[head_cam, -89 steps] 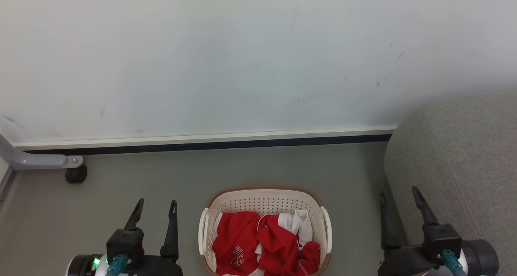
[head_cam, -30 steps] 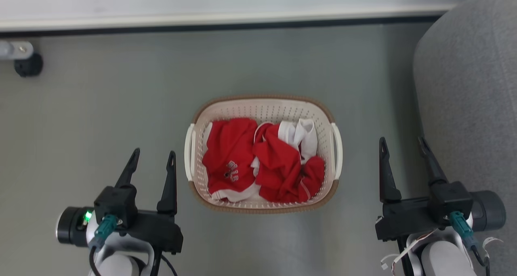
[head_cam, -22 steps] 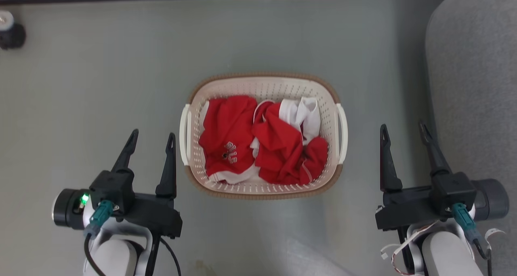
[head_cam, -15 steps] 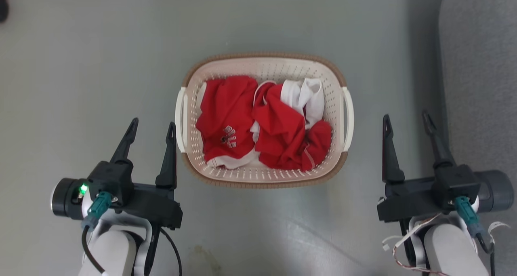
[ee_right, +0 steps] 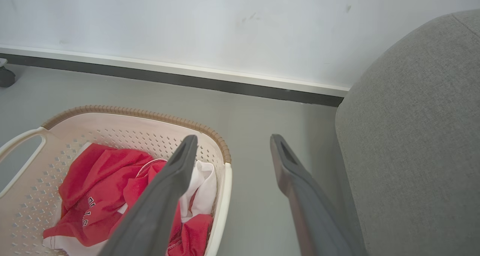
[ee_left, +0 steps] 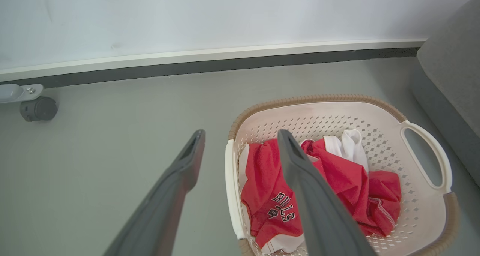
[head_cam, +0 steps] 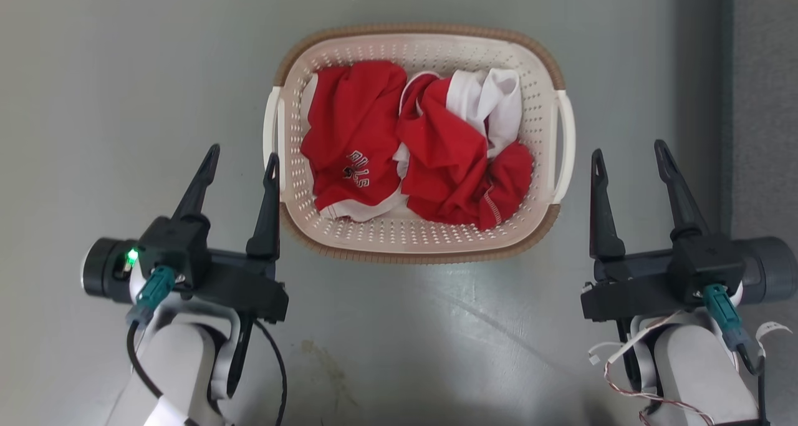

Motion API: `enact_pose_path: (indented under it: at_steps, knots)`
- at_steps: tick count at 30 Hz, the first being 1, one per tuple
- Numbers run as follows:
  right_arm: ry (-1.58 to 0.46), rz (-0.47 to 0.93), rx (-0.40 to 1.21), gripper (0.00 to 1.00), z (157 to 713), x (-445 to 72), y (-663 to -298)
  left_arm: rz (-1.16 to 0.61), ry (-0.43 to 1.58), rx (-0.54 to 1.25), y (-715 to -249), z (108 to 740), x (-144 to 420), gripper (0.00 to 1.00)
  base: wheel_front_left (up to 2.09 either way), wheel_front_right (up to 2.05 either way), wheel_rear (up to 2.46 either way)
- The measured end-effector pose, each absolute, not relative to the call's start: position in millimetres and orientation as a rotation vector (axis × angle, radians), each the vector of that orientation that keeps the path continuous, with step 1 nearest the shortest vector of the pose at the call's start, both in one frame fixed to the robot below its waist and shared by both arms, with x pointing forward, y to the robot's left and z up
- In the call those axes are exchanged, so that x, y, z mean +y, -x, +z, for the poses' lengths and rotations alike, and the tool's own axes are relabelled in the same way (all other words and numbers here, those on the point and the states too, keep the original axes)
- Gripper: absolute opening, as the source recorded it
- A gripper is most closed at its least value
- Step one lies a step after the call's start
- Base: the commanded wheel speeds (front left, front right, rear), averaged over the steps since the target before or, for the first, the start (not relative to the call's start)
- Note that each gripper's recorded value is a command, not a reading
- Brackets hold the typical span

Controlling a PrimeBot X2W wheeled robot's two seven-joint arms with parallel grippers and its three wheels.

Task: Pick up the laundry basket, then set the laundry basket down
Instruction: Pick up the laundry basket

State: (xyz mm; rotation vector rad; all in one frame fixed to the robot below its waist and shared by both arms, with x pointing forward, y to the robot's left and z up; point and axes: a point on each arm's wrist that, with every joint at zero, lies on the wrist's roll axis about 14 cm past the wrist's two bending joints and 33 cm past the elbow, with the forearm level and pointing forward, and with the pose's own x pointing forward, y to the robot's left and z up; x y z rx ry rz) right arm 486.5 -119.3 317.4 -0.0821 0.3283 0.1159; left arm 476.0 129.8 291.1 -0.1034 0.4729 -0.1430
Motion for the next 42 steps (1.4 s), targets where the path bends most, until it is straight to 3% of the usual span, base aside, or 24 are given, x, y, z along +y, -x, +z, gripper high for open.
enact_pose_path:
  at_steps: [14,42]
  knots:
    - [0.069,0.186,0.316,1.0,305.5,-93.5,-508.4,-0.206,0.102,0.487,-490.8,275.5,119.9,1.0,0.0,0.0,0.0]
    - [0.115,0.172,0.578,1.0,221.1,-107.7,-507.2,-0.216,0.078,0.693,-483.2,206.5,134.0,1.0,0.0,0.0,0.0]
